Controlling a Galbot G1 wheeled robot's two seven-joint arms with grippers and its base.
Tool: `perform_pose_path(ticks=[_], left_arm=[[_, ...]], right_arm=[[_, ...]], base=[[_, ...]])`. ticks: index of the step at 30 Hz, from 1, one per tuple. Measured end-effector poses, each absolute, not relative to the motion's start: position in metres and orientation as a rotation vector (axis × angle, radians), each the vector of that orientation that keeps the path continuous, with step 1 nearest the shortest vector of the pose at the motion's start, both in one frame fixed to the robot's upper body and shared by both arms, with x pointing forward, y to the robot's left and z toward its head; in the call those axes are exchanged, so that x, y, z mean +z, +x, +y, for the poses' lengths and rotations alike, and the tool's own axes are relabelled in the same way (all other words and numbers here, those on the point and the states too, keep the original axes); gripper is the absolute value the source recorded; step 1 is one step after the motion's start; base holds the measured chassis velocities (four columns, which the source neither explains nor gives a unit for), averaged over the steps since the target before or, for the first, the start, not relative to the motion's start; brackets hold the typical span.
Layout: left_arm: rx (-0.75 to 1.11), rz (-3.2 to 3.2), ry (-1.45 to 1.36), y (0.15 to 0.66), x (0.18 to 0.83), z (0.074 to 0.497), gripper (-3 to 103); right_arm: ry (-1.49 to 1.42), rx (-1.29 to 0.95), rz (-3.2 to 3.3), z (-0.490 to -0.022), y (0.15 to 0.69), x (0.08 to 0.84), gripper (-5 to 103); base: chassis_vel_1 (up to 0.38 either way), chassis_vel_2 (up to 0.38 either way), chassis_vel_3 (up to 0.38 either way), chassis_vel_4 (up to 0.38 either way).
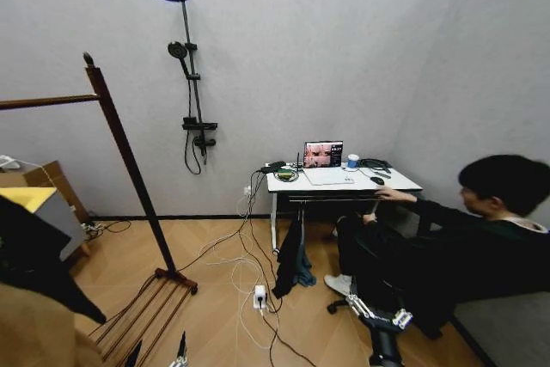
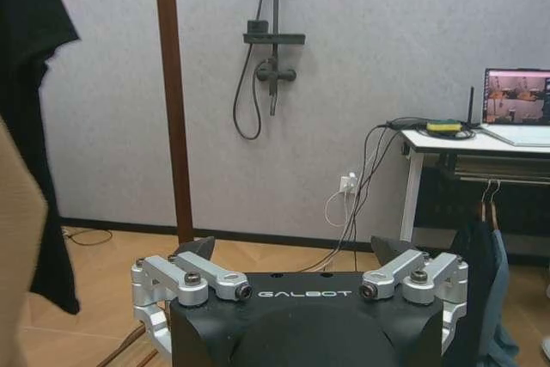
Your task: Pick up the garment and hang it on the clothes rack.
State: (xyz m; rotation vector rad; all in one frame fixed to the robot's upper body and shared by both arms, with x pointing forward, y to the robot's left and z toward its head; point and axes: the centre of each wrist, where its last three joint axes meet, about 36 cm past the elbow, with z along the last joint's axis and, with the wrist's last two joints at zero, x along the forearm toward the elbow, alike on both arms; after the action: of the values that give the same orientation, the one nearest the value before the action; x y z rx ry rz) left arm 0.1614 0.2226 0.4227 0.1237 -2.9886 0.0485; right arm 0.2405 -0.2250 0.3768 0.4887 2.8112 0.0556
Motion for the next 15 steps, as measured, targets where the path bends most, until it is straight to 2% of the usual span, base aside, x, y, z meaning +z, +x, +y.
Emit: perform_pose_path(ticks=[4,7,10,15], left_arm=[[0.047,-2.988,0.125,0.1614,0.4226,0.2229,100],[0.048,-2.989,0.124,0.1614,0.4227,0.2227,100],[0.048,-2.989,0.124,0.1614,0.4227,0.2227,100],[0.048,-2.989,0.124,0.1614,0.4227,0.2227,100]], right_arm=[[0.491,0.056,2.807,-0.2247,0.2399,0.3750,100],[0.495,0.056,2.807,-0.2246,0.2393,0.3742,100],[0.496,0.057,2.805,-0.2242,0.2397,0.3733,100],[0.493,0.062,2.795,-0.2232,0.2402,0.3719,100]], base=[[0.328,-0.069,-0.347,0.091],[0.225,0.030,-0.298,-0.083],[0.215,0.118,-0.201,-0.117],[0.300,0.237,-0.245,-0.246]])
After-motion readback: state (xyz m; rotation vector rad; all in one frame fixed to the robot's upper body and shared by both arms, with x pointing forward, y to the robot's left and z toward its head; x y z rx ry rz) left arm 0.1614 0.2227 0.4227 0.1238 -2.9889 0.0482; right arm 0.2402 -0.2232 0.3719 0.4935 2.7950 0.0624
